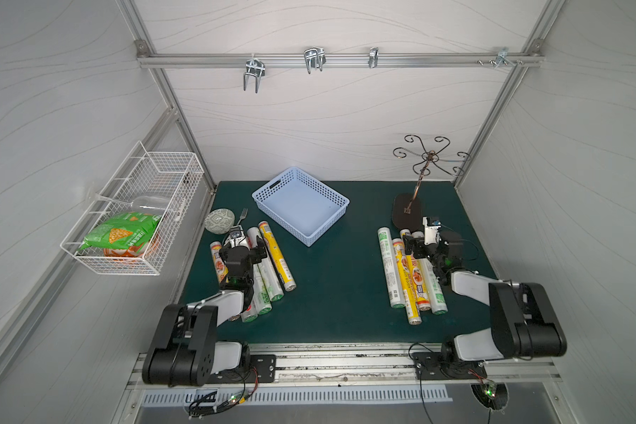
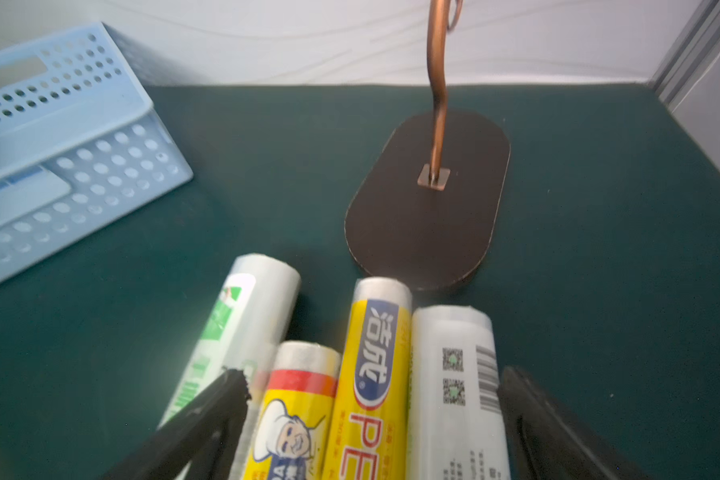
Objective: Put the plastic wrap into the basket
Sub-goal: Move the basket to the center of the board.
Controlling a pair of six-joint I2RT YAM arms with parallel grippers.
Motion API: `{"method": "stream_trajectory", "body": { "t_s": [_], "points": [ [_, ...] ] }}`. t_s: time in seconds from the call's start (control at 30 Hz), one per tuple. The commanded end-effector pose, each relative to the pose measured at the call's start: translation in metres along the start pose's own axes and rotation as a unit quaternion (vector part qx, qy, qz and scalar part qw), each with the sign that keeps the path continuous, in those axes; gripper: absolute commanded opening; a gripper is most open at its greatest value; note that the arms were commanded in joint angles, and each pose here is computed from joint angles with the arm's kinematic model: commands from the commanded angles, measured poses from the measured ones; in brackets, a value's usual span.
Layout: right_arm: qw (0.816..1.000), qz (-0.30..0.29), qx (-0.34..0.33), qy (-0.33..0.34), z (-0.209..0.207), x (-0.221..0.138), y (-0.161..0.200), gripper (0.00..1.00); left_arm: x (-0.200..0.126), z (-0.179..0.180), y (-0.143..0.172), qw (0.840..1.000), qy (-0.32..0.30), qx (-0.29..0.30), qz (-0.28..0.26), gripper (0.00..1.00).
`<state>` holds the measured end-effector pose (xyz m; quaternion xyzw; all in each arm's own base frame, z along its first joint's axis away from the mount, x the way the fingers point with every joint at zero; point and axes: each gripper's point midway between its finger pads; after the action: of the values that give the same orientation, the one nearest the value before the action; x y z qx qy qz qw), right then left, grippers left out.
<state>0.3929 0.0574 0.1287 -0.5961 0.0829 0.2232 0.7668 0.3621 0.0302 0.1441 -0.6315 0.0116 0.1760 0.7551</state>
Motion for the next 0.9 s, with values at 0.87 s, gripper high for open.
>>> {"method": "stream_trajectory", "body": {
  "t_s": [0.87],
  "points": [
    [0.913,0.335,0.124,-0.199,0.232,-0.075,0.03,0.99,-0.024,-0.1,-0.083,0.952,0.156,-0.174,0.199,1.0]
  ]
}}
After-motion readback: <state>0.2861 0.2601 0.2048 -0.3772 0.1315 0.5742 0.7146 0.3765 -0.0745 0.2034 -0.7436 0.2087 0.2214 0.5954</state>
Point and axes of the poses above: each gripper's point midway between its finger pads, its own x axis out along the fingers, its own z axis along the line the jaws close on, y = z × x, and after that the axes turned 13 degrees about x, right-handed
